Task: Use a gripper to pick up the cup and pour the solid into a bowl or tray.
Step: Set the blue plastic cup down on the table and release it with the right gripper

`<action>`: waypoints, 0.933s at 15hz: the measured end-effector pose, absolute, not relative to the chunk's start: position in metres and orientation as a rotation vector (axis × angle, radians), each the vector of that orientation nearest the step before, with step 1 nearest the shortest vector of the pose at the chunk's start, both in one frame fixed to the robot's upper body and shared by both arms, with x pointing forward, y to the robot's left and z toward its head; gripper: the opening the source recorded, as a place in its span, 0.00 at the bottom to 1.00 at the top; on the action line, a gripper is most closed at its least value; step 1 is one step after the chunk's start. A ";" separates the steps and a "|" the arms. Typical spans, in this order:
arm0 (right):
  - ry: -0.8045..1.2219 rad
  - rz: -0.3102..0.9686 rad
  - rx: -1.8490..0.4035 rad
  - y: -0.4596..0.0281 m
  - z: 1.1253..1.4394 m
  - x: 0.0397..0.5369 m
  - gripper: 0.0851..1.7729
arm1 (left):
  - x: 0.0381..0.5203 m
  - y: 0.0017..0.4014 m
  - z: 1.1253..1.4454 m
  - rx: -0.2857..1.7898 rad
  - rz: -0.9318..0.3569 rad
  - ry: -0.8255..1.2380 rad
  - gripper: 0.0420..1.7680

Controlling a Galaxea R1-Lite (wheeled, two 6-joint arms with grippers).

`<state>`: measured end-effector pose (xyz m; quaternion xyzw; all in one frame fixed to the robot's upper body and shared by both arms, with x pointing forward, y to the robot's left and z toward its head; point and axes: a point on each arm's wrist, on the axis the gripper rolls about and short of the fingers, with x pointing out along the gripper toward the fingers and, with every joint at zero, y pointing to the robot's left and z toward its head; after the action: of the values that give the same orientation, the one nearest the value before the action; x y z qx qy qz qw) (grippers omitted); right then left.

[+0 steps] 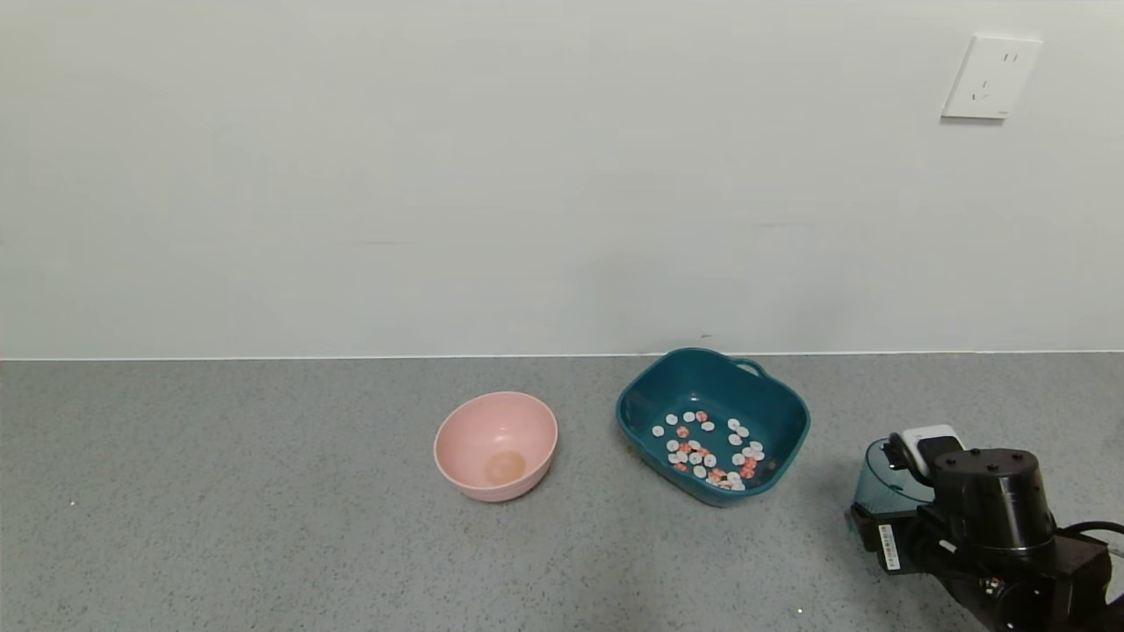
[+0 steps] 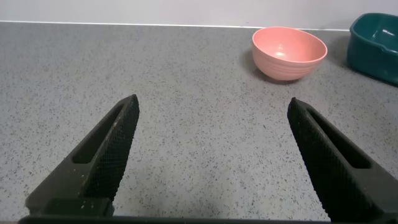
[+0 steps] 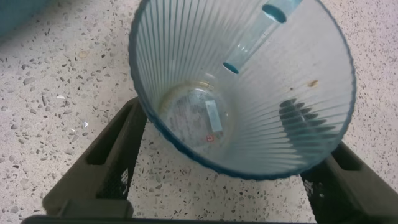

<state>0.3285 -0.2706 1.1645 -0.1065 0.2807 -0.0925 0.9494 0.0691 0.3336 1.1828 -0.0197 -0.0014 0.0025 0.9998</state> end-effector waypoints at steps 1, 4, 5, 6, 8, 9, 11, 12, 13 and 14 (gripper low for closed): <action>0.571 -0.189 -0.216 -0.271 1.165 0.328 0.88 | 0.069 0.334 1.183 -0.039 0.005 -0.002 0.97; 0.571 -0.187 -0.216 -0.271 1.165 0.328 0.91 | 0.069 0.334 1.183 -0.039 0.005 -0.003 0.97; 0.571 -0.187 -0.213 -0.271 1.165 0.328 0.92 | 0.069 0.334 1.183 -0.039 0.005 -0.003 0.97; 0.568 -0.188 -0.209 -0.271 1.165 0.328 0.92 | 0.069 0.334 1.183 -0.039 0.005 -0.003 0.97; 0.560 -0.188 -0.206 -0.272 1.168 0.326 0.93 | 0.069 0.334 1.183 -0.039 0.005 -0.003 0.97; 0.554 -0.188 -0.205 -0.272 1.170 0.325 0.93 | 0.069 0.334 1.183 -0.039 0.005 -0.002 0.97; 0.534 -0.180 -0.208 -0.272 1.177 0.320 0.94 | 0.069 0.334 1.183 -0.039 0.005 -0.003 0.97; 0.520 -0.175 -0.215 -0.272 1.181 0.317 0.94 | 0.069 0.334 1.183 -0.039 0.005 -0.003 0.97; 0.508 -0.171 -0.223 -0.273 1.185 0.314 0.95 | 0.069 0.334 1.183 -0.039 0.005 -0.003 0.97; 0.493 -0.168 -0.229 -0.274 1.190 0.310 0.95 | 0.069 0.334 1.183 -0.039 0.005 -0.003 0.97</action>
<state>0.3103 -0.2741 1.1898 -0.1130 0.2431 -0.0830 0.9598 0.0691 0.3336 1.1828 -0.0197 -0.0014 0.0025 0.9998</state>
